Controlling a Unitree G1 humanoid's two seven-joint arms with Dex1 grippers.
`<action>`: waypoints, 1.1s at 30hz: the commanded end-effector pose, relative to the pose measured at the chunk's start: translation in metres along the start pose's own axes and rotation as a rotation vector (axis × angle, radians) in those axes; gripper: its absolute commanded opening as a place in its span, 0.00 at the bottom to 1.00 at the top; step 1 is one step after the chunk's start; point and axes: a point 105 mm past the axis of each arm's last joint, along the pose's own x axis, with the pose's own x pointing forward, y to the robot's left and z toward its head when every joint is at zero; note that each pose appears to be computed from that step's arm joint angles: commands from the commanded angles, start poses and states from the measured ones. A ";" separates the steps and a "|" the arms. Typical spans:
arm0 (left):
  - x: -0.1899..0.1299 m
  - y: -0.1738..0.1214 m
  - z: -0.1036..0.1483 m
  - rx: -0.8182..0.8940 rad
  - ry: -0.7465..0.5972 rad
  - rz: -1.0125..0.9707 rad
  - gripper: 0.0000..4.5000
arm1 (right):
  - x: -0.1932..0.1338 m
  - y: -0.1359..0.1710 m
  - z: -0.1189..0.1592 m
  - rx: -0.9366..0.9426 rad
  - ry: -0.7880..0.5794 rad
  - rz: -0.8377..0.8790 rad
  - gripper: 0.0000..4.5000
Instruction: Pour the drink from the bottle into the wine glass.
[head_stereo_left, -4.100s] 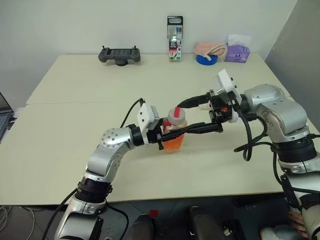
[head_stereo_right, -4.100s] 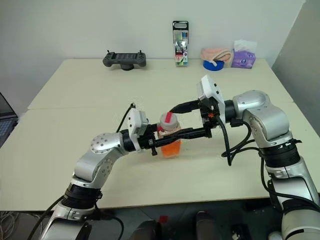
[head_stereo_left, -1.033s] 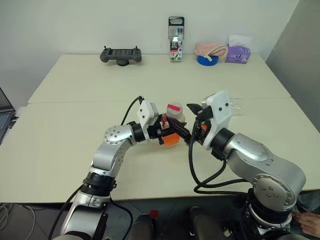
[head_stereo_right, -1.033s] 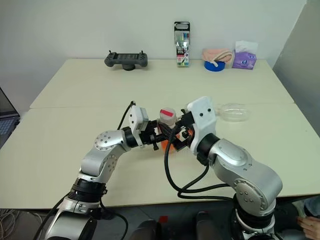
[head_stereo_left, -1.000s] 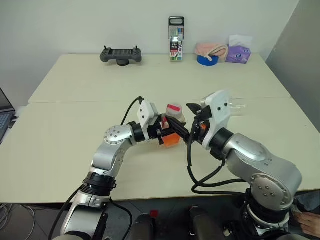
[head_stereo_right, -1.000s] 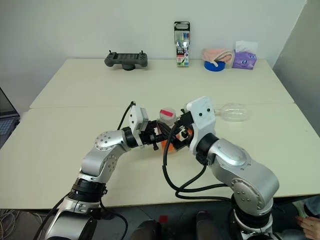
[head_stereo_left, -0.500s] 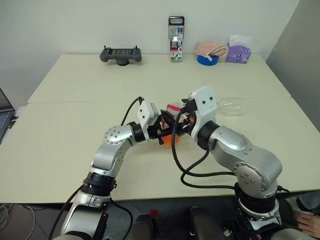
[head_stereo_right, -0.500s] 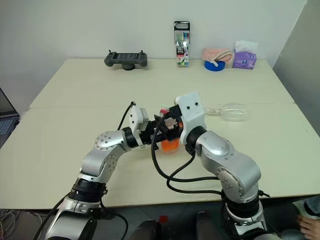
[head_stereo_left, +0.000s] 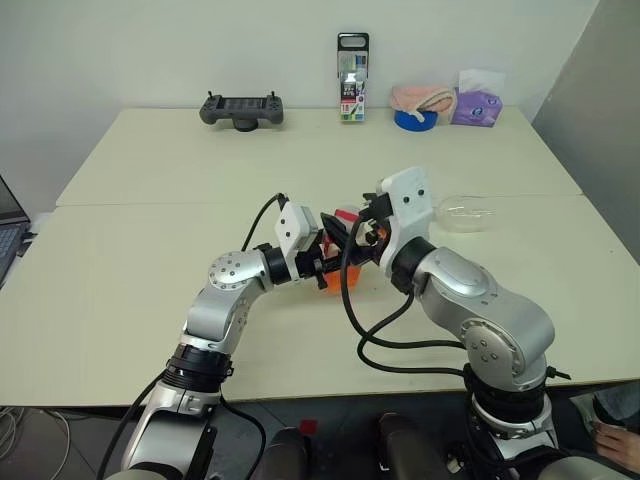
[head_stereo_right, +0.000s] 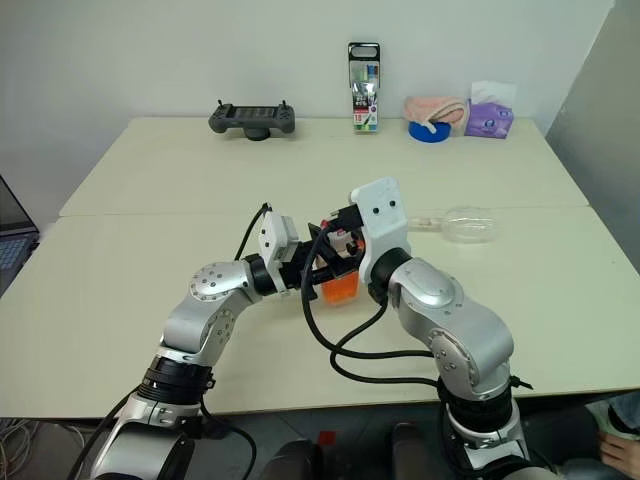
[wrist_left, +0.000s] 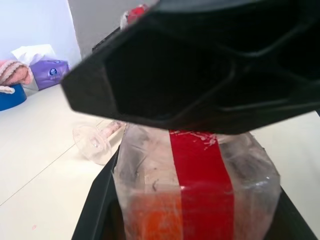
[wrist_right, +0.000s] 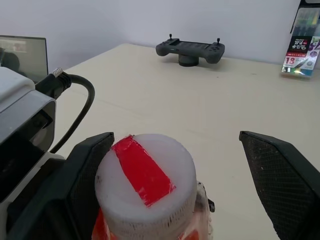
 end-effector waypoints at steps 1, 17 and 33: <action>0.001 -0.002 0.019 0.064 -0.063 -0.005 0.37 | -0.009 -0.008 0.012 -0.017 -0.059 -0.018 0.94; -0.003 0.003 0.016 0.070 -0.043 0.004 0.37 | -0.024 -0.009 0.004 -0.023 -0.033 0.022 0.94; -0.005 0.003 0.014 0.064 -0.037 0.017 0.37 | -0.021 0.006 0.015 0.031 -0.079 0.071 0.94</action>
